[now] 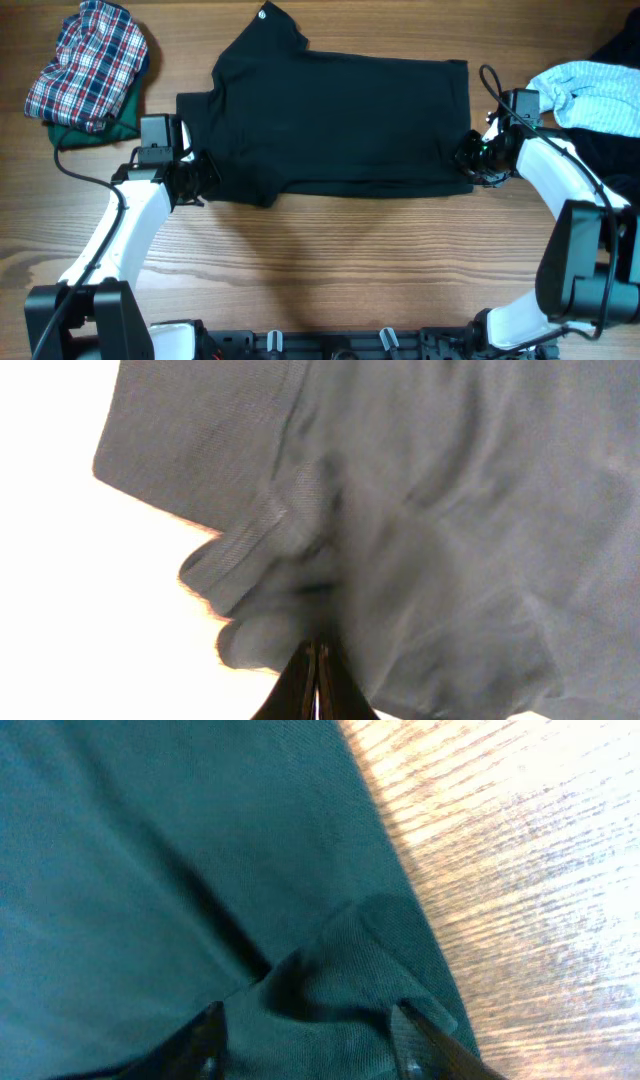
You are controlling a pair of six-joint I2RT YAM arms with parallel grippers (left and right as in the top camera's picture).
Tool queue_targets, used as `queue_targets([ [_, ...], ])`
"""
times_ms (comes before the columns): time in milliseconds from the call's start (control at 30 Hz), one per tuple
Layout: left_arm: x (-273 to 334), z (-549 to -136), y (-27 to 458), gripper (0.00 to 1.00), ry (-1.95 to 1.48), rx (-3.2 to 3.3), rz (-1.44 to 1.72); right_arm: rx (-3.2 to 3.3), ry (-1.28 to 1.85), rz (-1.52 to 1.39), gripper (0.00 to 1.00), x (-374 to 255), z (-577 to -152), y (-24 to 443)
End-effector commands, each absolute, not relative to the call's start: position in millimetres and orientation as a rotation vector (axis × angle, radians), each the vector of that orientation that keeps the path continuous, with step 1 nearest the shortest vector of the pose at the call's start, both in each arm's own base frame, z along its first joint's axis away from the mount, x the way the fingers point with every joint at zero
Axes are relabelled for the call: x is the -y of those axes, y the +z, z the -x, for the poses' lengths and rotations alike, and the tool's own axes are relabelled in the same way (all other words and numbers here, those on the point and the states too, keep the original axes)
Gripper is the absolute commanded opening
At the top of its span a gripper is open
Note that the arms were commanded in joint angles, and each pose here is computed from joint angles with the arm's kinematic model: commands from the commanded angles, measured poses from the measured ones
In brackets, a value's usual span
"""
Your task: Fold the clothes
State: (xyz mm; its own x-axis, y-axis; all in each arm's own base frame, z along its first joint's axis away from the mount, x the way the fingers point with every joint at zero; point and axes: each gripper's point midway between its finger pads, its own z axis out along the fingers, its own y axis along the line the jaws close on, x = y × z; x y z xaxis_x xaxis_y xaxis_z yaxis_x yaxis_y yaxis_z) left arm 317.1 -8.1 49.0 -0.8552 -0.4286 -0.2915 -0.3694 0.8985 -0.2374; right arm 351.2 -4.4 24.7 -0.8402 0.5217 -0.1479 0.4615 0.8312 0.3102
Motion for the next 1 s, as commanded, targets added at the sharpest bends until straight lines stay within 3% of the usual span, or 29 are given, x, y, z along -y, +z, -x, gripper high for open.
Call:
queue_targets([
  [0, 0, -318, 54, 0.04, -0.156, -2.726, 0.501, -2.721, 0.471, -0.614, 0.74, -3, -365, 53],
  [67, -7, -318, 53, 0.05, -0.102, -2.721, 0.506, -2.714, 0.479, -0.604, 0.82, -4, -366, 55],
  [300, -13, -318, 49, 0.05, -0.039, -2.737, 0.447, -2.71, 0.491, -0.551, 0.85, -6, -368, 57],
  [367, -13, -319, 42, 0.09, -0.03, -2.756, 0.403, -2.712, 0.497, -0.519, 0.93, -8, -368, 57],
  [500, 0, -318, 30, 0.46, -0.109, -2.813, 0.261, -2.715, 0.499, -0.485, 0.99, -9, -368, 57],
  [600, 11, -318, 31, 0.61, -0.189, -2.815, 0.178, -2.712, 0.499, -0.484, 0.99, -9, -369, 58],
  [967, 24, -318, 33, 0.63, -0.247, -2.8, -0.12, -2.697, 0.499, -0.479, 0.99, -8, -372, 59],
])
